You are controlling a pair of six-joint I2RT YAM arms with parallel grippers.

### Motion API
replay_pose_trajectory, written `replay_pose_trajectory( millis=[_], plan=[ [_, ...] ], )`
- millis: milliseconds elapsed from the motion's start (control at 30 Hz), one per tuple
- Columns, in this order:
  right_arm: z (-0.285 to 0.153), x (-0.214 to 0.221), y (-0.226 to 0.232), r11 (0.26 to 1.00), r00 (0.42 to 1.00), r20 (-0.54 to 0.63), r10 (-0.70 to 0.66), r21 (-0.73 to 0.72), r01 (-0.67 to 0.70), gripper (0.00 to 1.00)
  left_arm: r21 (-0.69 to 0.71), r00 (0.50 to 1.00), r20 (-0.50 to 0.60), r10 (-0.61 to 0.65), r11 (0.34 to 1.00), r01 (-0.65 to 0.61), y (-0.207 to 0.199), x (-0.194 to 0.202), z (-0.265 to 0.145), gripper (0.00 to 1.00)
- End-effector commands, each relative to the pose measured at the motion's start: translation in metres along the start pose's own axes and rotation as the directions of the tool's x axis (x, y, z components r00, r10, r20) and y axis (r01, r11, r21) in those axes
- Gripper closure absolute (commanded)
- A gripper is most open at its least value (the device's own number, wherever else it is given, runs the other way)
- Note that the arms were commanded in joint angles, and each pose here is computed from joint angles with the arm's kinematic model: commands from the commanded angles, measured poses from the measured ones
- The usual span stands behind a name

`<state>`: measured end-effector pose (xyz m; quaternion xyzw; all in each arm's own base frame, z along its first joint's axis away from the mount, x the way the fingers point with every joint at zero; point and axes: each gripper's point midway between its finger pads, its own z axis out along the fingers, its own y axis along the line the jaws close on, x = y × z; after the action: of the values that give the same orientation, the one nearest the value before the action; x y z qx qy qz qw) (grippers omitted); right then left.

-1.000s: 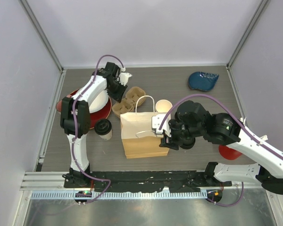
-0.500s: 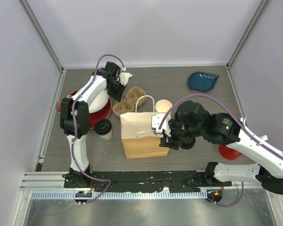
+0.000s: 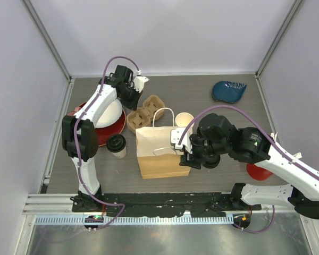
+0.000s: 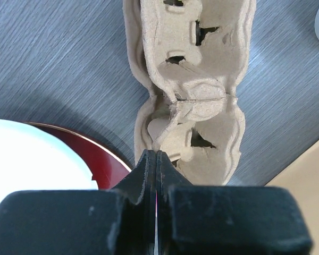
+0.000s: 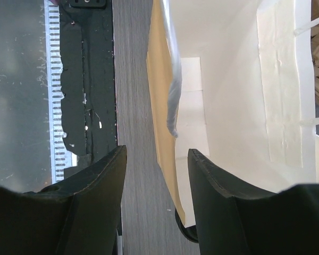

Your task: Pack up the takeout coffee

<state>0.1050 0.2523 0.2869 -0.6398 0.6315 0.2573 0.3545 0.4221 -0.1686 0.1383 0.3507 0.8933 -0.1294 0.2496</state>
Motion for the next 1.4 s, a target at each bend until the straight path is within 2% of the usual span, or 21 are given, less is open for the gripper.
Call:
replay_pose_trajectory(
  millis=[0, 233, 600, 767, 1033, 1233, 1333, 1367],
  plan=[
    [-0.012, -0.019, -0.004, 1.0, 0.998, 0.06, 0.008, 0.026, -0.01, 0.44, 0.002, 0.997, 0.073, 0.032, 0.999, -0.032, -0.007, -0.016, -0.021, 1.0],
    [-0.03, -0.042, 0.001, 1.0, 0.988, 0.154, 0.0, 0.019, -0.003, 0.44, -0.013, 0.995, 0.089, 0.037, 0.999, -0.036, -0.007, -0.016, -0.027, 1.0],
    [-0.041, -0.055, -0.002, 0.999, 0.978, 0.209, -0.006, 0.048, -0.005, 0.44, -0.04, 0.989, 0.144, 0.045, 0.998, -0.04, -0.008, -0.028, -0.044, 1.0],
    [-0.055, -0.08, -0.005, 0.997, 0.952, 0.305, -0.031, 0.073, 0.009, 0.44, -0.05, 0.986, 0.16, 0.048, 0.998, -0.041, -0.008, -0.032, -0.052, 1.0],
    [-0.077, -0.137, -0.031, 0.983, 0.887, 0.46, -0.03, 0.173, -0.056, 0.44, -0.071, 0.979, 0.193, 0.06, 0.996, -0.047, -0.009, -0.038, -0.067, 1.0],
    [-0.097, -0.174, -0.09, 0.893, 0.835, 0.548, -0.048, 0.399, -0.21, 0.42, -0.091, 0.975, 0.21, 0.071, 0.994, -0.053, -0.008, -0.045, -0.079, 1.0],
    [-0.111, -0.189, -0.123, 0.805, 0.814, 0.578, -0.05, 0.506, -0.31, 0.43, -0.104, 0.971, 0.222, 0.085, 0.993, -0.063, -0.008, -0.051, -0.088, 1.0],
    [-0.098, -0.19, -0.135, 0.785, 0.826, 0.563, -0.034, 0.527, -0.326, 0.42, -0.109, 0.97, 0.228, 0.086, 0.992, -0.063, -0.007, -0.054, -0.092, 1.0]
  ],
)
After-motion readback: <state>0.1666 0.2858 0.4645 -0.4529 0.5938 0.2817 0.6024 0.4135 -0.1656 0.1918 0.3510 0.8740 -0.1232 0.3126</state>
